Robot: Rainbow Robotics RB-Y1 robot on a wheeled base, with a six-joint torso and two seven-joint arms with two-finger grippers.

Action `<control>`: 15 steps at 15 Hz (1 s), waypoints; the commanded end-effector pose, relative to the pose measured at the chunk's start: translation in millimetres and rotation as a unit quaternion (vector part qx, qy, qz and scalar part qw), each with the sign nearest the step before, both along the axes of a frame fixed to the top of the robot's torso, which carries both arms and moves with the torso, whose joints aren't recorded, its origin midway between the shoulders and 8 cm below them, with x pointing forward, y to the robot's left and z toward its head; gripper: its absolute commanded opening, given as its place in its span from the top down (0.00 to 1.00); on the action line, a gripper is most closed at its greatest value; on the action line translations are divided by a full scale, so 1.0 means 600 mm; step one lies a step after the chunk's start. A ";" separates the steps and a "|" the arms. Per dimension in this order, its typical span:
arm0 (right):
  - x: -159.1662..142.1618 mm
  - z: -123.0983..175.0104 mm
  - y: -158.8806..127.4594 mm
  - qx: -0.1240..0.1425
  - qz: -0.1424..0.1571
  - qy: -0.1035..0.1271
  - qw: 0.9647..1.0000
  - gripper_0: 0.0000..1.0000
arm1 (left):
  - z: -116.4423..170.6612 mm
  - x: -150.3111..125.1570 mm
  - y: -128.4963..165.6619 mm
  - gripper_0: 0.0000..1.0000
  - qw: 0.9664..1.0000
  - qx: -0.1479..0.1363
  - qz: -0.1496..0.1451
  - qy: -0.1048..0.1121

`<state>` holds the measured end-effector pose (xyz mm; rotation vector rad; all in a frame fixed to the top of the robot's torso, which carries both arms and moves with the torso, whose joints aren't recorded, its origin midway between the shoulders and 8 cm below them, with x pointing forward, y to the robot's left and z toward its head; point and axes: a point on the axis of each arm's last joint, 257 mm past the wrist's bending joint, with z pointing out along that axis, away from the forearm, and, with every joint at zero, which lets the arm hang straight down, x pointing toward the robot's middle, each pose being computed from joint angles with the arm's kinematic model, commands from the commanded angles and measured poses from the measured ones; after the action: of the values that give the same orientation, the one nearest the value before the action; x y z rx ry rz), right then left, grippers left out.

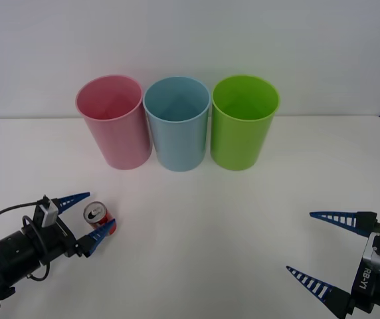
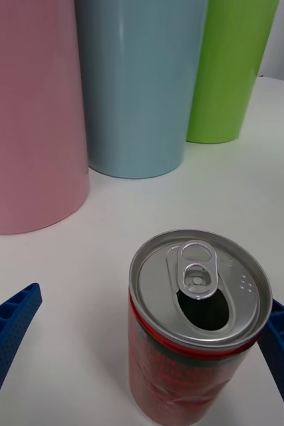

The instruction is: Put cans in the blue bin and PET bottles in the pink bin and trash in the green bin.

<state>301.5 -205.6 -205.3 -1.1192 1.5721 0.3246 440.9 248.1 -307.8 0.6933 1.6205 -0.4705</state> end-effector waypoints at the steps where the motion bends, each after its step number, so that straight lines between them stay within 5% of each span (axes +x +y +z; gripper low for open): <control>1: 0.000 0.000 0.000 0.000 0.000 0.000 1.000 0.00 | -0.002 -0.001 -0.005 0.00 1.000 0.001 -0.002 0.001; 12: 0.000 0.000 0.000 0.000 0.000 0.000 1.000 0.00 | -0.010 0.013 -0.023 0.03 1.000 0.017 -0.009 0.005; 14: 0.000 0.000 0.000 0.000 0.000 0.000 1.000 0.00 | -0.012 0.016 -0.024 0.80 1.000 0.023 -0.010 0.007; 15: 0.000 0.000 0.000 0.000 0.000 0.000 1.000 0.00 | -0.013 0.016 -0.024 0.95 1.000 0.023 -0.010 0.009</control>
<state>301.5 -205.6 -205.3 -1.1192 1.5721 0.3246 450.6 233.7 -315.3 0.7414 1.6449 -0.4552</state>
